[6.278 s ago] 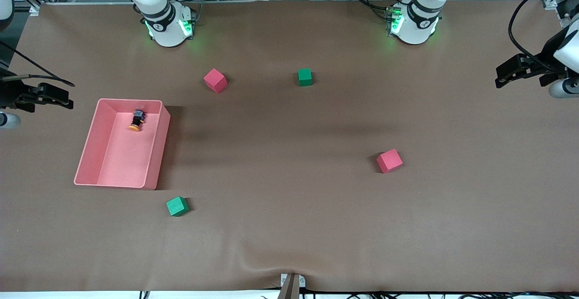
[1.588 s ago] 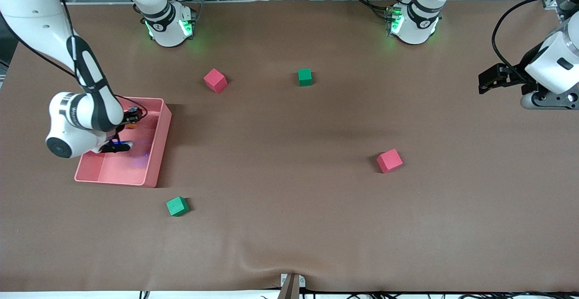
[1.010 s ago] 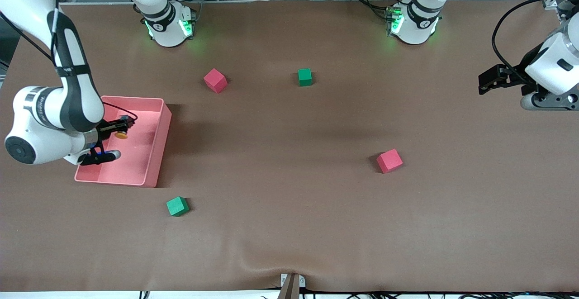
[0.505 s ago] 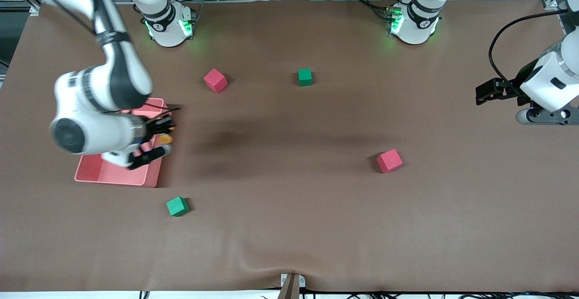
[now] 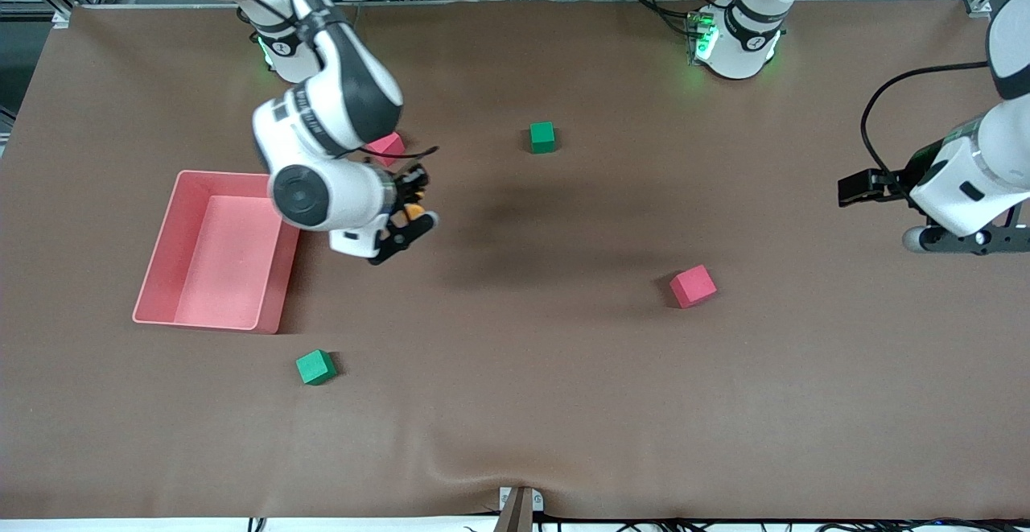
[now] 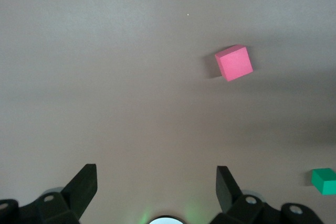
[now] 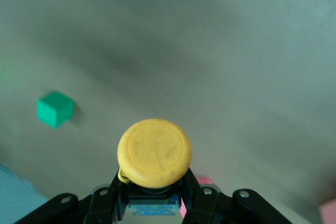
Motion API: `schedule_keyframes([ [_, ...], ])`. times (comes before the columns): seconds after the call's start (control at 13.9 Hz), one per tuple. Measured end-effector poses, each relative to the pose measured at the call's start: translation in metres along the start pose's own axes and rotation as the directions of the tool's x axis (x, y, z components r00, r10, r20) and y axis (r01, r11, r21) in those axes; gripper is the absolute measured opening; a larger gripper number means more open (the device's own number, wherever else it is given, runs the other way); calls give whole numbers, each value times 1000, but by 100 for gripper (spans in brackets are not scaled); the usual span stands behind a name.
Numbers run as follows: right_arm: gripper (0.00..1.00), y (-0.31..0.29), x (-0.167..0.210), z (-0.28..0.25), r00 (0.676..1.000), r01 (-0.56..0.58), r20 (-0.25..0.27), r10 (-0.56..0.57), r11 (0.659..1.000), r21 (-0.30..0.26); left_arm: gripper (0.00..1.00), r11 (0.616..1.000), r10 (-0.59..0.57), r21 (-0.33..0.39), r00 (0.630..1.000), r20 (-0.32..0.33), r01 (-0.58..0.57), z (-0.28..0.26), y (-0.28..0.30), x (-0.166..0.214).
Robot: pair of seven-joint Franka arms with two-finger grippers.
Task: Place and upright button with both arms
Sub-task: 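Lift the button out of the tray with the right gripper, then hold the button mid-table with the right gripper while the left gripper approaches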
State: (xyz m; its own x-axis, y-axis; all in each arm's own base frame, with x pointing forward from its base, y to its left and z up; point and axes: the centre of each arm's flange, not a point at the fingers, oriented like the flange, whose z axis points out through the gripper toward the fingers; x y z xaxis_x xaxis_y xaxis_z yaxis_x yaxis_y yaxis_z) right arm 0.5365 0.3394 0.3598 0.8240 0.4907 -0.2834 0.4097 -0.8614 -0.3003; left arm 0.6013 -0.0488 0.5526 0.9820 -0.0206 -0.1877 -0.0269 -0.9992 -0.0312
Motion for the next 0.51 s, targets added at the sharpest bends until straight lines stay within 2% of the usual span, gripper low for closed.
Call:
schedule_keyframes([
  [0.14, 43, -26, 12, 24, 991, -134, -10, 134, 991, -10, 100, 1000, -7, -2, 1000, 18, 7, 11, -4, 7],
  [0.29, 43, -42, 21, 47, 969, -248, -12, 248, 969, -7, 100, 1000, -22, -6, 999, 36, 22, 22, -14, 14],
  [0.51, 43, -56, 37, 76, 944, -329, 9, 329, 943, 53, 100, 1000, -27, -8, 998, 51, 27, 33, -18, 20],
])
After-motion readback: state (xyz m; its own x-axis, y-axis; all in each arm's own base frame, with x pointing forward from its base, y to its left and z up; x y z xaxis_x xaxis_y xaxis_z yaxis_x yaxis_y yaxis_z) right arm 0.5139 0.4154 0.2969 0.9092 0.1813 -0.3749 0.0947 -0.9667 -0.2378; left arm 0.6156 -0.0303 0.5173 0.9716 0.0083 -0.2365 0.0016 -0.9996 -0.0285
